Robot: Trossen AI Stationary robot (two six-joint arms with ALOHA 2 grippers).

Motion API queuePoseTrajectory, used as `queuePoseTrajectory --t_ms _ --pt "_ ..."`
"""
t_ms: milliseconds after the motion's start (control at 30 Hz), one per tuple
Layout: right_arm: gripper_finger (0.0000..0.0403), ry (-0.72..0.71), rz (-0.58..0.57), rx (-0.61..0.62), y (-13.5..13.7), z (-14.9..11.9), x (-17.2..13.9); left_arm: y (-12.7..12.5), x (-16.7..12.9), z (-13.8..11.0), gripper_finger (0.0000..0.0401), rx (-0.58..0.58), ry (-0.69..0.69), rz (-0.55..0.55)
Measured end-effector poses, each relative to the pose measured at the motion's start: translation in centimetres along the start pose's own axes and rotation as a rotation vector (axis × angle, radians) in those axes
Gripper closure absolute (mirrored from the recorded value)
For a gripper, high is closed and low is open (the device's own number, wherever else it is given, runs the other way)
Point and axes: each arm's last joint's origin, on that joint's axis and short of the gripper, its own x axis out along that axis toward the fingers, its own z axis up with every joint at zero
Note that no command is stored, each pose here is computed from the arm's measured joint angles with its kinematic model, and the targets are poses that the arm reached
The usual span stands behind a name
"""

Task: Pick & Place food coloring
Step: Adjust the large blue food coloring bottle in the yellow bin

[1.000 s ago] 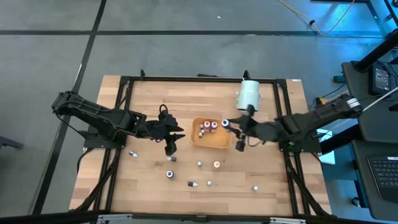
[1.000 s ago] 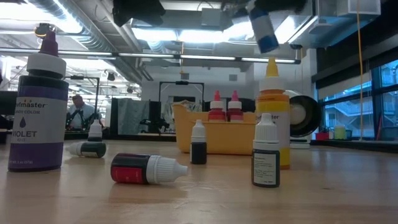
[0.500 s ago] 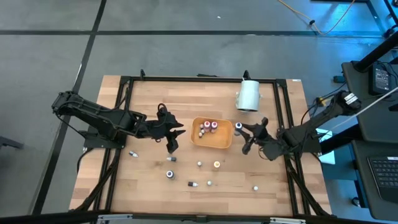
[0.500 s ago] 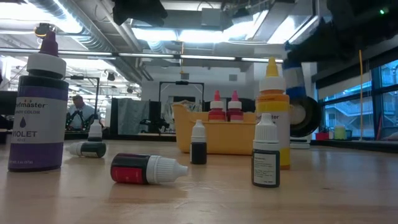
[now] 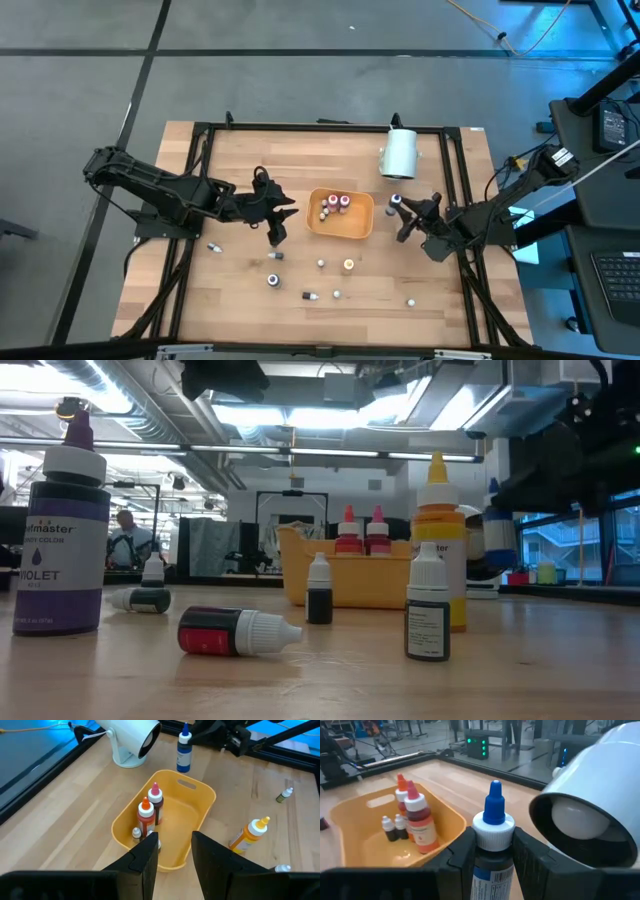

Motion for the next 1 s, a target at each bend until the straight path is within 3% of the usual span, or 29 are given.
queuePoseTrajectory --t_ms 467,700,1000 --pt "0.0286 -0.003 -0.042 -0.103 -2.5 -2.8 0.1 0.0 0.0 0.0 0.0287 0.000 0.007 -0.013" --pt "0.0285 -0.003 -0.044 -0.109 -2.5 -2.9 0.2 0.0 0.0 0.0 0.0287 0.000 0.007 -0.013" --pt "0.0277 0.094 0.037 -0.105 -2.2 -3.1 0.2 0.0 0.0 0.0 0.0287 0.000 0.007 -0.014"
